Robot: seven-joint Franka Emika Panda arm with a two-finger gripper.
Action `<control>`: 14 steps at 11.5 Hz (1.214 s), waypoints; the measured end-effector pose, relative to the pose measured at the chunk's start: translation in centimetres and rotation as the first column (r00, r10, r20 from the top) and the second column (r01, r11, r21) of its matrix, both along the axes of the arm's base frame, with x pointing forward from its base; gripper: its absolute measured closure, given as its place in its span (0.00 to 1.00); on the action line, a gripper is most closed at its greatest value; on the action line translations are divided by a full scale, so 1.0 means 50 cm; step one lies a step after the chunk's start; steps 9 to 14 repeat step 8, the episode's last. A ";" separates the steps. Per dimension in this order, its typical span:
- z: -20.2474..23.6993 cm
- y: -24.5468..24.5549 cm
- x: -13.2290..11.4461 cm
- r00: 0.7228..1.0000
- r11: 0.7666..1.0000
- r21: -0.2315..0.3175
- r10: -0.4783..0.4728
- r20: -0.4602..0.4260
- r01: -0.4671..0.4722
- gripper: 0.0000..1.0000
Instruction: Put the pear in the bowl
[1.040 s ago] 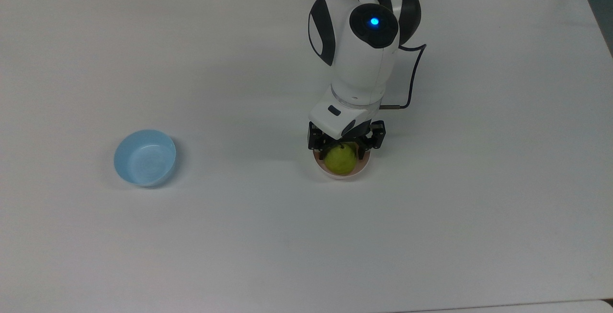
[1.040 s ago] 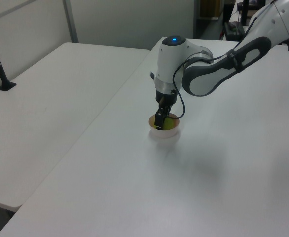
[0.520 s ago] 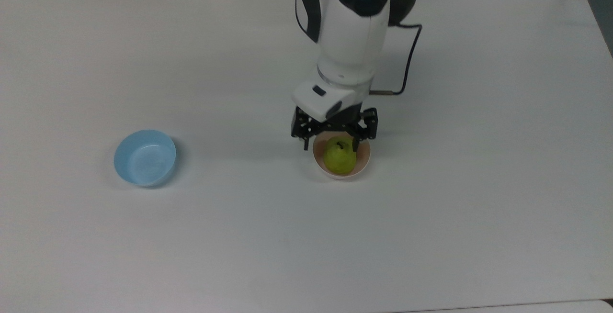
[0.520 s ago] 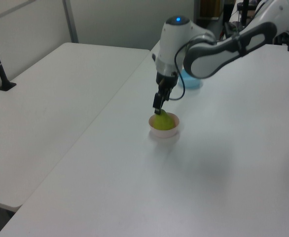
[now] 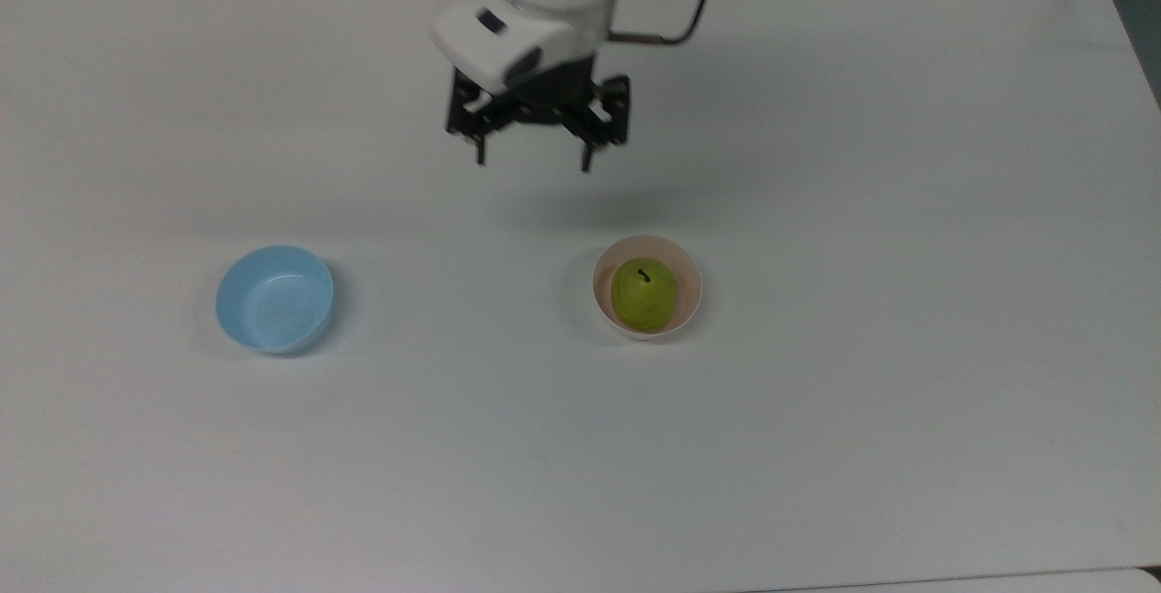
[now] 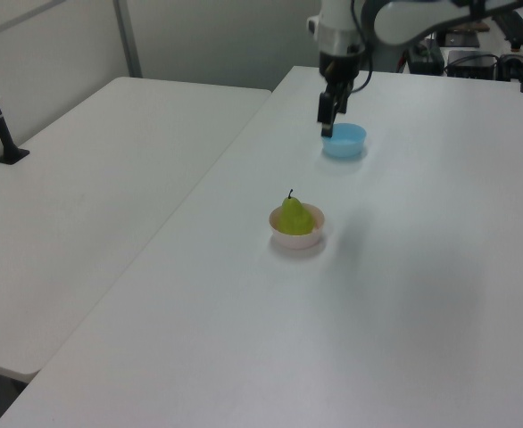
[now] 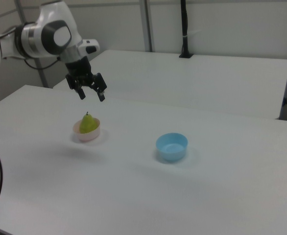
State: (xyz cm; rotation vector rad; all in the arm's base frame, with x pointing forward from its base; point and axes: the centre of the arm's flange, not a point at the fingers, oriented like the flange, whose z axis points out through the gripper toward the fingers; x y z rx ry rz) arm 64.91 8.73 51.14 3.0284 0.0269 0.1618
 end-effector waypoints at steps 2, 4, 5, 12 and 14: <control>0.081 -0.073 -0.042 0.999 0.999 -0.004 -0.037 -0.019 0.037 0.00; 0.143 -0.129 -0.087 0.998 0.999 -0.006 -0.041 -0.048 0.041 0.00; 0.160 -0.144 -0.104 0.997 0.999 0.016 -0.040 -0.067 0.041 0.00; 0.185 -0.172 -0.130 0.995 0.996 0.071 -0.049 -0.092 0.055 0.00; 0.185 -0.172 -0.130 0.995 0.996 0.071 -0.049 -0.092 0.055 0.00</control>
